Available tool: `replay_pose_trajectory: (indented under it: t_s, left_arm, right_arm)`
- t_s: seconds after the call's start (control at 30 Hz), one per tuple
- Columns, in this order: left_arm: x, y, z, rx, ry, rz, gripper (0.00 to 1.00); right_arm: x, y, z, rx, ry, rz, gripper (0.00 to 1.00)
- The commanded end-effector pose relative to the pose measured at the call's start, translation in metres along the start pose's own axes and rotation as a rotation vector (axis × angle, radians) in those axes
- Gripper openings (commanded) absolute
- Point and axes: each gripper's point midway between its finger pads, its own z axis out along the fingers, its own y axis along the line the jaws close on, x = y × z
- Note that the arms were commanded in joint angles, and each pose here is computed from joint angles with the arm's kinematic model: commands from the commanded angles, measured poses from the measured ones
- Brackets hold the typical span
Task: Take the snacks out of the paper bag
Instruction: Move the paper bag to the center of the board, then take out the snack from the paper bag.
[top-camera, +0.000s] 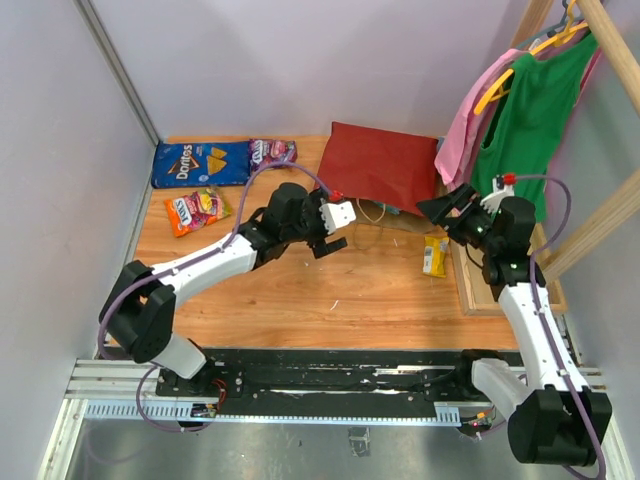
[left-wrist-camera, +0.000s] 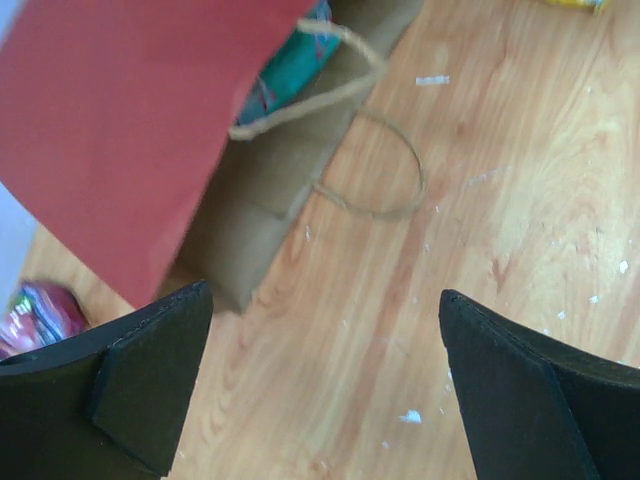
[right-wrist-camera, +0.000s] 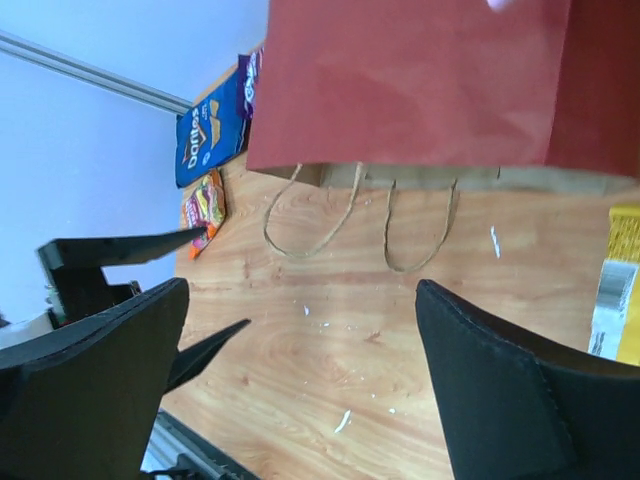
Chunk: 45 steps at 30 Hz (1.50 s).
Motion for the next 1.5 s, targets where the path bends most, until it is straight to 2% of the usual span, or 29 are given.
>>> replay_pose_trajectory:
  t_s: [0.0, 0.1, 0.2, 0.33, 0.43, 0.53, 0.63, 0.73, 0.83, 1.0, 1.27, 1.47]
  left_arm:
    - [-0.054, 0.012, 0.018, 0.022, -0.16, 0.156, 0.98]
    - [-0.054, 0.008, 0.033, 0.028, -0.151, 0.173, 0.95]
    - [-0.053, 0.008, 0.039, -0.021, -0.18, 0.17, 0.94]
    - [-0.052, 0.013, 0.037, -0.073, -0.185, 0.116, 0.94]
    - [-0.053, 0.016, 0.024, -0.121, -0.2, 0.043, 0.94]
    - [-0.051, 0.007, 0.01, -0.121, -0.227, -0.066, 0.94]
    - [-0.048, -0.011, -0.003, -0.088, -0.29, -0.183, 0.95]
    - [-0.044, -0.033, -0.018, -0.054, -0.392, -0.29, 0.97]
    - [-0.042, -0.054, -0.026, 0.006, -0.476, -0.388, 0.99]
    - [-0.029, -0.07, -0.022, 0.042, -0.51, -0.55, 0.99]
    - [-0.016, -0.068, -0.008, 0.012, -0.5, -0.632, 1.0]
    - [-0.006, -0.066, -0.007, -0.022, -0.482, -0.652, 1.0]
  right_arm:
    - [0.007, -0.001, 0.004, -0.034, 0.013, 0.134, 0.96]
    - [0.01, 0.003, 0.004, -0.052, 0.034, 0.049, 0.89]
    - [0.017, -0.002, 0.005, 0.135, 0.108, -0.199, 0.9]
    - [0.036, 0.001, 0.017, 0.173, 0.214, -0.262, 0.84]
    - [0.04, -0.005, 0.025, 0.274, 0.25, -0.458, 0.82]
    - [0.052, 0.009, 0.035, 0.248, 0.322, -0.734, 0.83]
    - [0.055, 0.03, 0.046, 0.152, 0.362, -0.886, 0.83]
    - [0.061, 0.046, 0.06, 0.074, 0.4, -0.91, 0.79]
    - [0.07, 0.041, 0.079, 0.109, 0.459, -0.955, 0.73]
    - [0.088, 0.036, 0.102, 0.115, 0.524, -1.027, 0.71]
    - [0.094, 0.036, 0.125, 0.137, 0.557, -1.082, 0.64]
    - [0.102, 0.027, 0.137, 0.193, 0.599, -1.109, 0.35]
